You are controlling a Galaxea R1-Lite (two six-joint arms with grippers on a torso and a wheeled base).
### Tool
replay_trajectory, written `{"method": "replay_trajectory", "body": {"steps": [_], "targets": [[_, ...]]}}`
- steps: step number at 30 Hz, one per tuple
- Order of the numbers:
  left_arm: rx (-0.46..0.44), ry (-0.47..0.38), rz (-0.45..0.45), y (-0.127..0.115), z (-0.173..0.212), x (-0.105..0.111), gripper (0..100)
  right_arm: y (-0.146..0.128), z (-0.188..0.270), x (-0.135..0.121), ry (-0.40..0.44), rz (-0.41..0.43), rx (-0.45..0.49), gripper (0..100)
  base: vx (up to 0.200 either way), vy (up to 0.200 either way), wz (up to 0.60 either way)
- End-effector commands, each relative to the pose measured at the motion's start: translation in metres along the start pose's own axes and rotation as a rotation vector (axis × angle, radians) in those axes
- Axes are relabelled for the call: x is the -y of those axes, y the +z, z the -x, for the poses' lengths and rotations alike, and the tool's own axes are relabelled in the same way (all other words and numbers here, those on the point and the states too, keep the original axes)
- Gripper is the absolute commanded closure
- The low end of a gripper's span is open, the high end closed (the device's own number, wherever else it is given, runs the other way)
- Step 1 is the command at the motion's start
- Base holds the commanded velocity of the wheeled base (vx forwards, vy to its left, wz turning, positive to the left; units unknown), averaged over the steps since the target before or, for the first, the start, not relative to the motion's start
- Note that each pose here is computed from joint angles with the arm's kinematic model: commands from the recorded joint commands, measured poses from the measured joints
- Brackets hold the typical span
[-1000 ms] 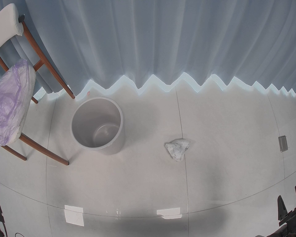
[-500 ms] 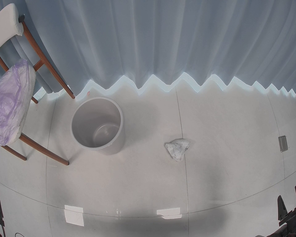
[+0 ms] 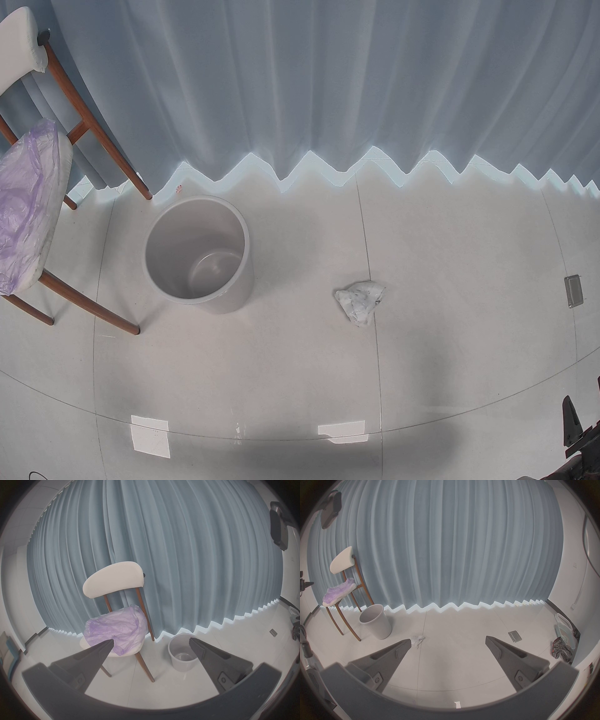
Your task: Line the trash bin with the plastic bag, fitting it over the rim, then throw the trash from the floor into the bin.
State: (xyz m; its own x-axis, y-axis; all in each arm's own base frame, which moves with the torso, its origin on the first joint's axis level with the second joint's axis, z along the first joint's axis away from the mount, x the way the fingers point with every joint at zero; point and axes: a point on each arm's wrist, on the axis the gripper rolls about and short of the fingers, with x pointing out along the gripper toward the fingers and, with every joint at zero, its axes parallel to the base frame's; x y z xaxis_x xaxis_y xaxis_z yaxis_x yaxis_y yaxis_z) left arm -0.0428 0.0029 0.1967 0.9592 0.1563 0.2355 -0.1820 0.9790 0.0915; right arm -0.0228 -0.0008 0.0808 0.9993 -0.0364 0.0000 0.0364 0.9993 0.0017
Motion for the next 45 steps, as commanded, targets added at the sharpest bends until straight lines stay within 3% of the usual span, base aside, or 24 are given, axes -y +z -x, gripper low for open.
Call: {"method": "replay_trajectory", "body": {"steps": [1,19,24,45], "targets": [[-0.028,-0.003,-0.006,0.007,-0.009,0.0,0,-0.005,0.0,0.0,0.0,0.0,0.0,0,0.0,0.0,0.0],[-0.146,0.041,-0.031,0.014,-0.039,0.004,0,-0.005,0.0,0.0,0.0,0.0,0.0,0,0.0,0.0,0.0],[-0.219,0.104,-0.054,0.015,-0.057,0.005,0,-0.005,0.0,0.0,0.0,0.0,0.0,0,0.0,0.0,0.0],[-0.368,0.058,-0.071,0.012,-0.101,0.009,0,-0.005,0.0,0.0,0.001,0.0,0.0,0,0.0,0.0,0.0]]}}
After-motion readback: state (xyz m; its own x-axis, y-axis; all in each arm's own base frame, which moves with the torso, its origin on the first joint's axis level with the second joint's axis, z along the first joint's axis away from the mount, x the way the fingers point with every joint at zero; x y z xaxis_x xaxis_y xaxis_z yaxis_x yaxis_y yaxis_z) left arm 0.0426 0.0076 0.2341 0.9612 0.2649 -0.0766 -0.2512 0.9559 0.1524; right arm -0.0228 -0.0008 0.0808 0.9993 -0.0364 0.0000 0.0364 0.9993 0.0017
